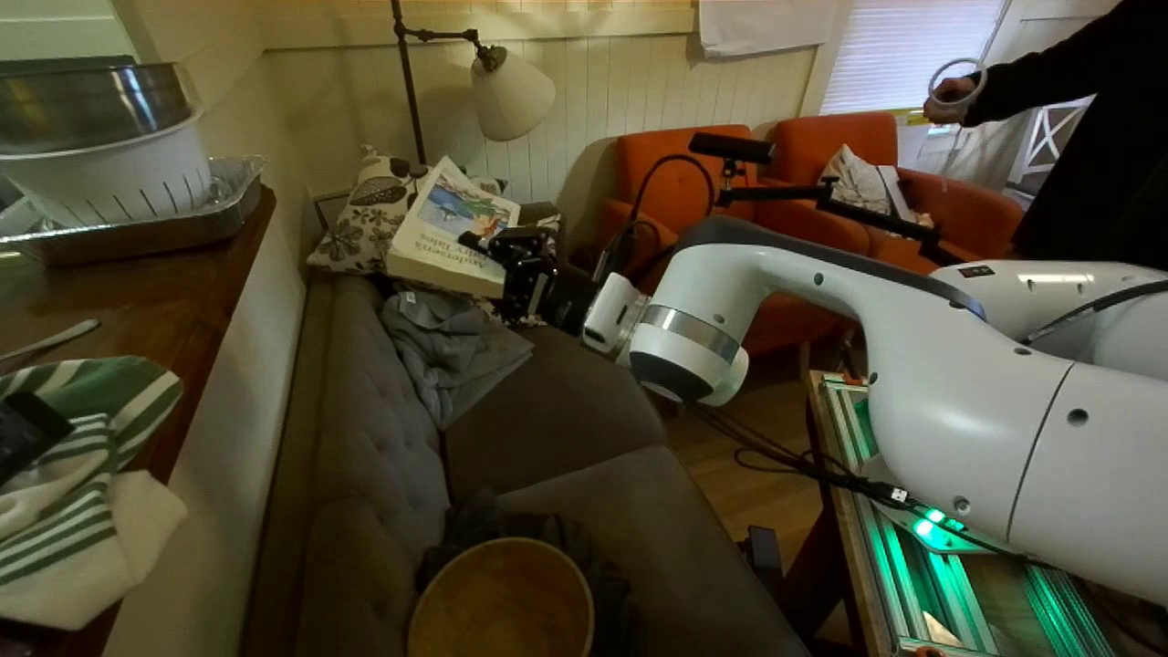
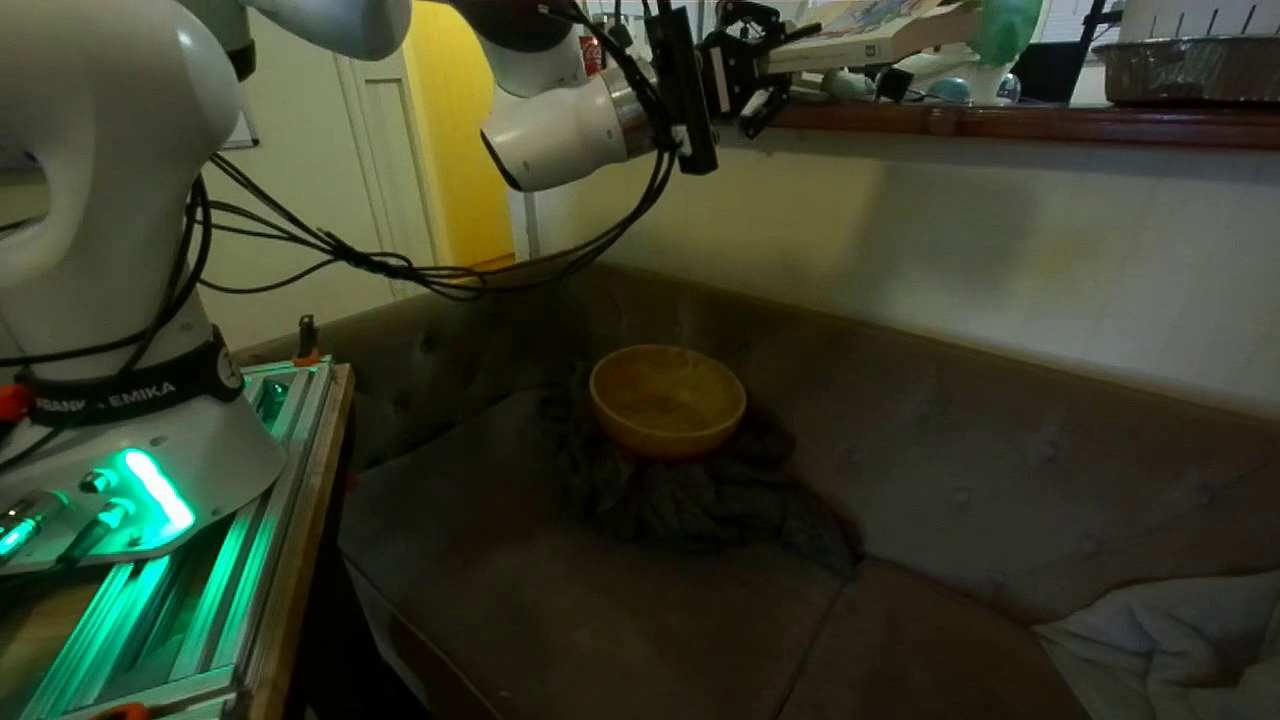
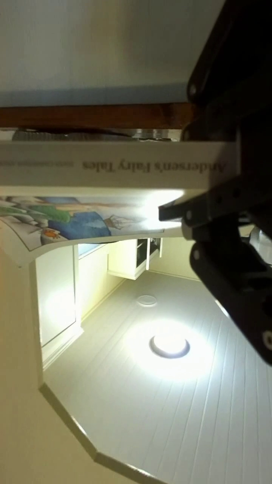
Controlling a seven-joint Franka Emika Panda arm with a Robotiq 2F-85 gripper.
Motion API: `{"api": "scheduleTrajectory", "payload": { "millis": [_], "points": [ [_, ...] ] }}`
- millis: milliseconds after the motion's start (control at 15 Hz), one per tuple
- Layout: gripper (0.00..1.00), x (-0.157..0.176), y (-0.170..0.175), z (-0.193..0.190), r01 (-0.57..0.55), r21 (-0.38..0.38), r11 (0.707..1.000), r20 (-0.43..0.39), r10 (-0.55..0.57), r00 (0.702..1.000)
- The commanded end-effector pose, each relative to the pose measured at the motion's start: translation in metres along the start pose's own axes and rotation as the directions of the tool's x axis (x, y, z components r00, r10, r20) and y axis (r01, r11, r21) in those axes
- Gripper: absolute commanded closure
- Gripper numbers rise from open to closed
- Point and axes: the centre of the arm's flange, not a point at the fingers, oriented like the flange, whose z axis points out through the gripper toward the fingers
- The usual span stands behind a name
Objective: Put the brown bowl on the blanket, then remove the book from the bowl
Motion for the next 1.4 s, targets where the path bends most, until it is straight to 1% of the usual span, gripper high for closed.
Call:
{"api": "scheduleTrajectory", "payload": {
  "millis": [0, 133, 267, 333, 467, 600, 667, 733, 867, 1000, 1200, 1333],
  "points": [
    [0.94, 0.000, 0.063, 0.045, 0.038, 0.015, 0.999, -0.068, -0.037, 0.997],
    [0.94, 0.016, 0.067, 0.049, 0.021, 0.026, 0.999, -0.064, -0.019, 0.998],
    [0.94, 0.026, 0.071, 0.052, 0.025, -0.009, 1.000, -0.008, -0.025, 1.000],
    [0.76, 0.054, 0.015, 0.021, 0.044, -0.007, 0.999, -0.048, -0.044, 0.998],
    [0.76, 0.046, 0.032, 0.030, 0.041, -0.019, 0.999, -0.013, -0.041, 0.999],
    [0.76, 0.040, 0.036, 0.033, 0.030, -0.013, 0.999, 0.011, -0.030, 0.999],
    [0.94, 0.039, 0.036, 0.033, 0.028, -0.010, 1.000, 0.015, -0.027, 1.000],
    [0.94, 0.041, 0.035, 0.039, 0.026, -0.011, 1.000, 0.014, -0.026, 1.000],
    [0.94, 0.040, 0.042, 0.055, 0.028, -0.039, 0.999, -0.014, -0.028, 0.999],
    [0.94, 0.032, 0.065, 0.071, 0.053, -0.057, 0.997, -0.041, -0.055, 0.998],
    [0.94, 0.026, 0.098, 0.095, 0.084, -0.087, 0.993, -0.053, -0.089, 0.995],
    [0.94, 0.030, 0.109, 0.105, 0.103, -0.093, 0.990, -0.057, -0.108, 0.993]
  ]
}}
